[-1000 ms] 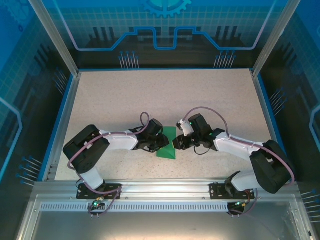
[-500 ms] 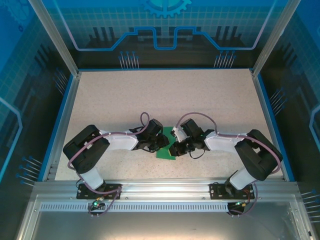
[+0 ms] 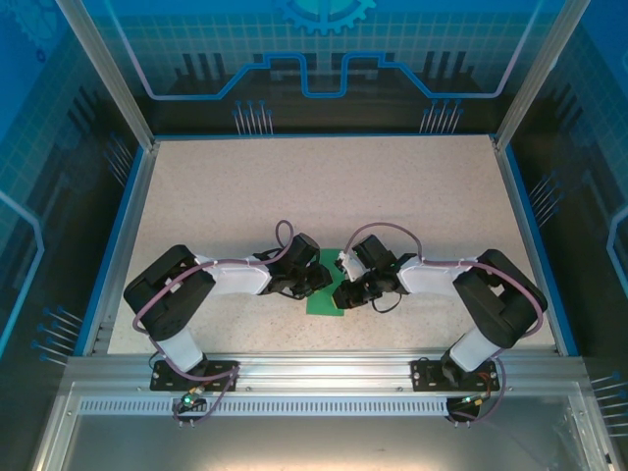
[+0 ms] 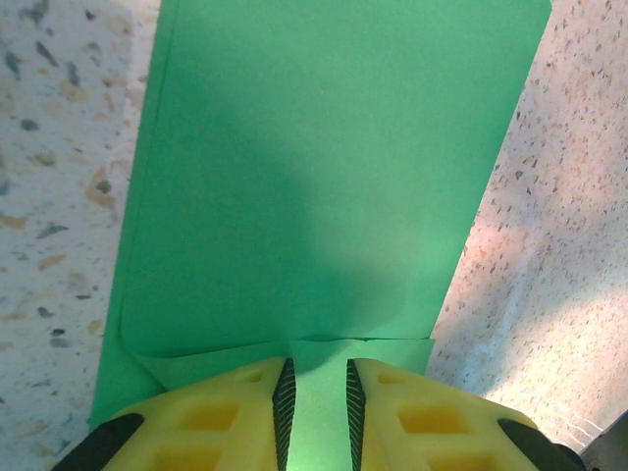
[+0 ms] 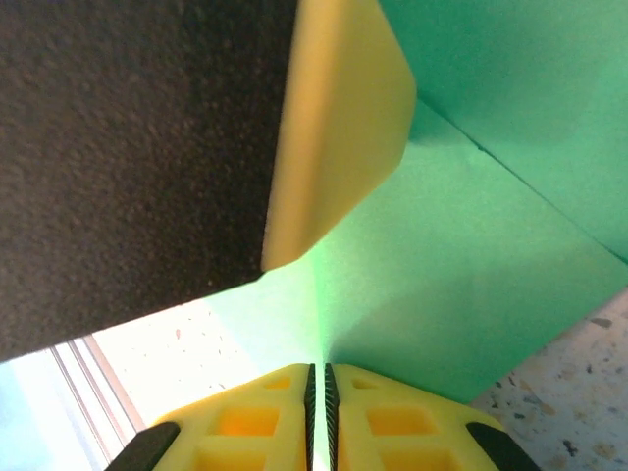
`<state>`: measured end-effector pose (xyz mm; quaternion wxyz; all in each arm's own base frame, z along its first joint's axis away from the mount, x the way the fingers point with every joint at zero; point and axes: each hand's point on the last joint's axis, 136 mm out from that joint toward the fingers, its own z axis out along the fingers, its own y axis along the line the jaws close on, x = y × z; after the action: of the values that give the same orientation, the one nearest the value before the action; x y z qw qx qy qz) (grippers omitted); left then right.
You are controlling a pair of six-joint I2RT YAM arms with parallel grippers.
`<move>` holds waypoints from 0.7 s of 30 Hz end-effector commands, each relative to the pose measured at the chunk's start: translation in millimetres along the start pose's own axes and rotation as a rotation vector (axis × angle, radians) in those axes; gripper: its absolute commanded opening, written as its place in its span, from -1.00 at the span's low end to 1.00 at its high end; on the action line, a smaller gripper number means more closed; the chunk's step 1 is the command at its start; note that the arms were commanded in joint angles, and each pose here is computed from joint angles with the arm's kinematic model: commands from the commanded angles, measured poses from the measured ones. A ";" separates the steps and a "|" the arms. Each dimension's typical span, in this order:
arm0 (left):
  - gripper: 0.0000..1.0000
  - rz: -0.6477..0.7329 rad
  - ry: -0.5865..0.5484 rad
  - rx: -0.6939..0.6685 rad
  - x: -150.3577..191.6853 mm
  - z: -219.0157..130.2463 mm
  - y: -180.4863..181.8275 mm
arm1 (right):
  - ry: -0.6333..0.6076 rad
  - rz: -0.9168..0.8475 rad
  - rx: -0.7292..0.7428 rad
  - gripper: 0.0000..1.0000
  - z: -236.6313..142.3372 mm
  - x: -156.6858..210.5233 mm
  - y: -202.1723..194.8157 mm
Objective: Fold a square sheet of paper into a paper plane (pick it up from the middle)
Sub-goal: Fold the triangle a second time at the center of the table.
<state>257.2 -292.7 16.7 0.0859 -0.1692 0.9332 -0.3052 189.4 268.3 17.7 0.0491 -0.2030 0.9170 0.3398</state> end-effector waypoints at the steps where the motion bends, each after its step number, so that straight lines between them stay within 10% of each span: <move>1: -0.47 0.014 0.028 -0.090 9.8 3.7 23.0 | 0.059 0.008 0.012 -0.70 4.8 14.7 -3.9; 21: -0.47 0.012 0.026 -0.101 10.1 4.4 26.7 | 0.146 0.062 0.017 -0.69 1.1 53.1 -11.8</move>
<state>254.8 -294.5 16.5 0.0853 -0.1654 0.9341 -0.3045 179.3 261.5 10.9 0.0381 -0.2038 0.9184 0.3371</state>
